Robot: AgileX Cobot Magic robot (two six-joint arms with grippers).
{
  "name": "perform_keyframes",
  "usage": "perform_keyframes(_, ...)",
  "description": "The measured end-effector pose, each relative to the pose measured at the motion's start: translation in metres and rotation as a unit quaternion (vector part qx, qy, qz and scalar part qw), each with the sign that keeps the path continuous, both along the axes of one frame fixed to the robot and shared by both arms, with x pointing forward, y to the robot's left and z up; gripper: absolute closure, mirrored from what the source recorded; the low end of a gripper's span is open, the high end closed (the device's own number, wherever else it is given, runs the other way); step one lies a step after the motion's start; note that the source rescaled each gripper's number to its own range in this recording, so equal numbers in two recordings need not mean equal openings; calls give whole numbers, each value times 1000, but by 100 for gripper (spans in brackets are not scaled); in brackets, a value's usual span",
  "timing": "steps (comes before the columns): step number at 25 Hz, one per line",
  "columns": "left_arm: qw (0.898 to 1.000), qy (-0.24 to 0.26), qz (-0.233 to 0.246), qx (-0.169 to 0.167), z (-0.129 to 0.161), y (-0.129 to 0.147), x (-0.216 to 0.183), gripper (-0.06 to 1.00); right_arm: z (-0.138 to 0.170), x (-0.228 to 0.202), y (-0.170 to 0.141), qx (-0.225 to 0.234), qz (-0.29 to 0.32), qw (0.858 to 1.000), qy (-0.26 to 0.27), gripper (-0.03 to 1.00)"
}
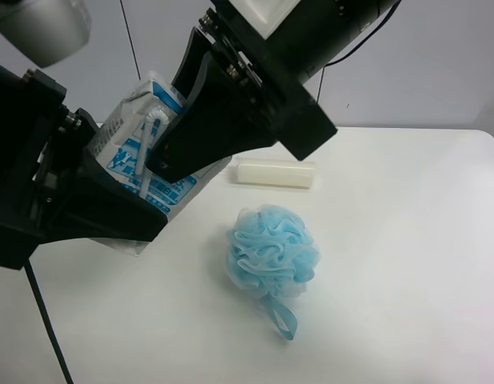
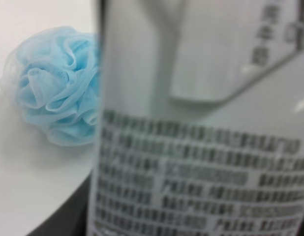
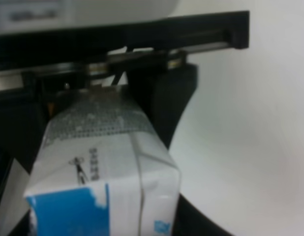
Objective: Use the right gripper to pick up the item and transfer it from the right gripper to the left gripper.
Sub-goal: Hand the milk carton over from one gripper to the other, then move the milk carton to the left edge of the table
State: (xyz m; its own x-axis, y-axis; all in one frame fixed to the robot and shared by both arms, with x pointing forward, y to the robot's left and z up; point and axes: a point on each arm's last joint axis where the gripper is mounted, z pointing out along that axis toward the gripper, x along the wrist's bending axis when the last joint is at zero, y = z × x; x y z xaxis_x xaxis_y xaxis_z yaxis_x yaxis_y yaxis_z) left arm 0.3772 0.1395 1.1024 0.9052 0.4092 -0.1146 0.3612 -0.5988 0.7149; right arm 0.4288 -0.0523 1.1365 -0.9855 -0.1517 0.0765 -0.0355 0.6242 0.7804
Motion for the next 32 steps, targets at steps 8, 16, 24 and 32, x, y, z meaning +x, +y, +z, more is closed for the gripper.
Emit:
perform_keyframes(8,1000,-8,0,0,0,0,1,90,0,0,0,4,6,1000,-11,87)
perform_keyframes(16,1000,-21,4,10,-1,0,4,94,5,0,2,25,0,1000,-4,-1)
perform_keyframes(24,1000,-26,3,16,-2,1,5,94,23,-18,-15,9,-2,1000,-8,-3)
perform_keyframes(32,999,-28,3,18,-2,1,5,94,63,-53,-71,-43,-137,989,-46,-3)
